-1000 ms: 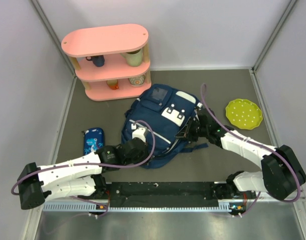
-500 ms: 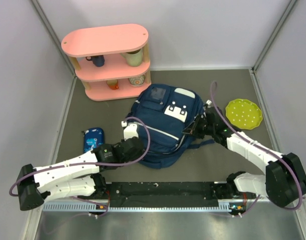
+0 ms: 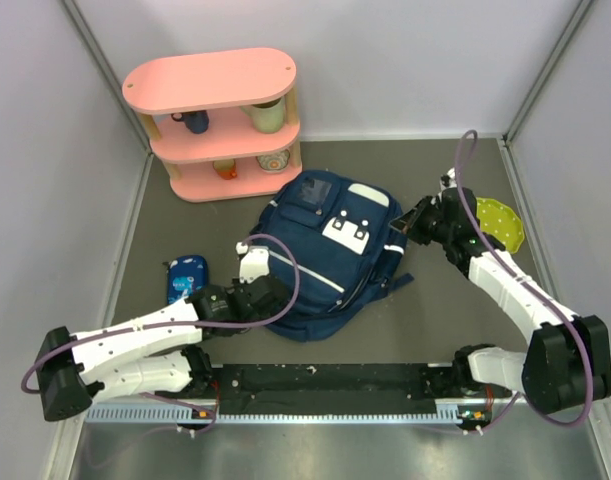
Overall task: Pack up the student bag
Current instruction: Unzip the student bag at the center of the board.
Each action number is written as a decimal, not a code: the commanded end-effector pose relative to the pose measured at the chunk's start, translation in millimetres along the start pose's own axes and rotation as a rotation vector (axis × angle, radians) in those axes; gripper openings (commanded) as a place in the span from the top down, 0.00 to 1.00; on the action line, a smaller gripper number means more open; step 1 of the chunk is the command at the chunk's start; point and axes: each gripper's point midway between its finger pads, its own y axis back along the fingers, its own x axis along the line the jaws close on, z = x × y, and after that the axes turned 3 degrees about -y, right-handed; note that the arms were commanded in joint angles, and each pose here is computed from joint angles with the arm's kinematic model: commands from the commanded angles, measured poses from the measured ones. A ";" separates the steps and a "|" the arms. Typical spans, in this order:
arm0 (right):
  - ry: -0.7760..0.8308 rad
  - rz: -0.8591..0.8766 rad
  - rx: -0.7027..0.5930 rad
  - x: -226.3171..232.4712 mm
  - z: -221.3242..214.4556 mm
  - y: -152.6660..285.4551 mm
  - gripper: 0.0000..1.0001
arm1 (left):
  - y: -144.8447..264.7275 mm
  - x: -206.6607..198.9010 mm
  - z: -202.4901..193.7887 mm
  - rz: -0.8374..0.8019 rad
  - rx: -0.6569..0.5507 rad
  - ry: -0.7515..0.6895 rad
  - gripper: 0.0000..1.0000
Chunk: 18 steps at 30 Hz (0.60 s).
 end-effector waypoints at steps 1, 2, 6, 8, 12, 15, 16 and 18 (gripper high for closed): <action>0.044 0.132 0.041 26.9 -2.4 8.8 0.84 | 6.9 -8.9 23.5 -0.032 -0.049 -0.051 1.00; 0.030 0.197 0.078 38.3 -10.7 14.9 0.76 | 9.0 -16.5 26.1 -0.075 -0.055 -0.056 1.00; -0.001 0.228 0.184 36.0 -58.9 29.9 0.44 | 25.2 -58.0 32.4 -0.314 -0.057 -0.080 1.00; 0.004 0.212 0.247 31.9 -92.9 34.1 0.41 | 30.8 -68.9 37.3 -0.372 -0.068 -0.070 1.00; -0.034 0.211 0.335 21.6 -140.5 38.8 0.41 | 40.4 -82.4 41.8 -0.439 -0.066 -0.093 1.00; -0.080 0.221 0.348 20.2 -151.0 38.8 0.42 | 48.1 -94.3 46.7 -0.490 -0.075 -0.116 1.00; -0.082 0.227 0.348 21.9 -151.1 40.3 0.42 | 50.0 -99.4 46.5 -0.509 -0.072 -0.126 1.00; -0.076 0.243 0.349 27.6 -149.7 44.2 0.42 | 53.0 -107.5 50.0 -0.532 -0.077 -0.134 1.00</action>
